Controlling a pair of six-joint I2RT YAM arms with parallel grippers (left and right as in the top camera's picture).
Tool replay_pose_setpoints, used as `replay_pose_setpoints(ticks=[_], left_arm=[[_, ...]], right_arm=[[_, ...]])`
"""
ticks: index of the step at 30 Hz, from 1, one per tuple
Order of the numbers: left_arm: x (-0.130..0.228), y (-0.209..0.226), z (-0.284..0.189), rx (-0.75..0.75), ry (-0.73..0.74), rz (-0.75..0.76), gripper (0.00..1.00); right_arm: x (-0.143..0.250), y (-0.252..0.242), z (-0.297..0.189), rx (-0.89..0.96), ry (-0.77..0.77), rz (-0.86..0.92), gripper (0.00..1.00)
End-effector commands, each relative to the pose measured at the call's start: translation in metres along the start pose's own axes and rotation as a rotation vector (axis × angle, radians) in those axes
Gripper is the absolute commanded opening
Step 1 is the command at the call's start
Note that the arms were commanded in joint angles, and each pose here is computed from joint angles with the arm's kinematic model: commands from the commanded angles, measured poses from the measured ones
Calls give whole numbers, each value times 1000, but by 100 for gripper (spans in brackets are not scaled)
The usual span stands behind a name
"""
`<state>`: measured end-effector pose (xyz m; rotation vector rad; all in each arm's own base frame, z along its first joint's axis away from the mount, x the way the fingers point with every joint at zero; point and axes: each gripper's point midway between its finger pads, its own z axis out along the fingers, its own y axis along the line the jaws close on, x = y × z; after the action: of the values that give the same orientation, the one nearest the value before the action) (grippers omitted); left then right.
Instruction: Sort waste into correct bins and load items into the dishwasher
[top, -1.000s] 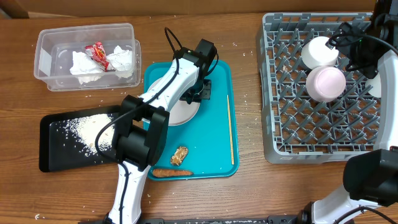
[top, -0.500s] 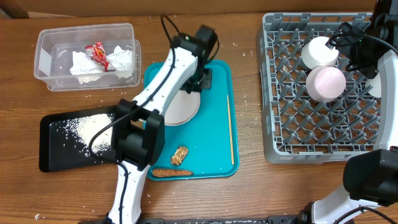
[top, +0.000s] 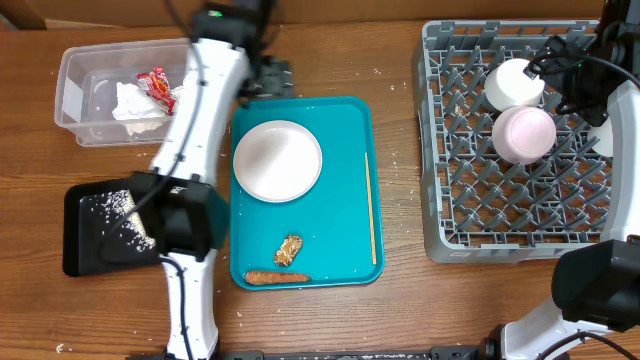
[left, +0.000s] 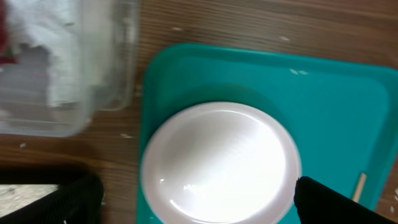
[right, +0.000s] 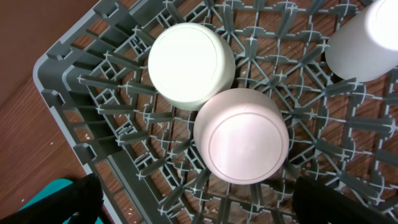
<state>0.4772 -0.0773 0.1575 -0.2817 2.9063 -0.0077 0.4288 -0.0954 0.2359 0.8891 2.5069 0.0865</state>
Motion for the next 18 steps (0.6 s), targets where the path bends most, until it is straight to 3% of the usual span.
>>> replay_pose_setpoints(ticks=[1,5,11,15,18], left_arm=[[-15,36,-8,11,-18,-94,100],[-22,68,-7,59,-1,-183,100],[-30,111,-8,85,2,-288,100],[-34,136,-8,75,-13,-337,100],[-35,148,-8,70,-15,-363,100]], right_arm=[[-5,3,-12,-18,-31,4,100],[-5,4,-12,-20,-32,6,100],[-6,31,-14,-168,-14,2,100],[16,64,-24,-368,101,-17,100],[42,96,-32,-495,173,-150,100]])
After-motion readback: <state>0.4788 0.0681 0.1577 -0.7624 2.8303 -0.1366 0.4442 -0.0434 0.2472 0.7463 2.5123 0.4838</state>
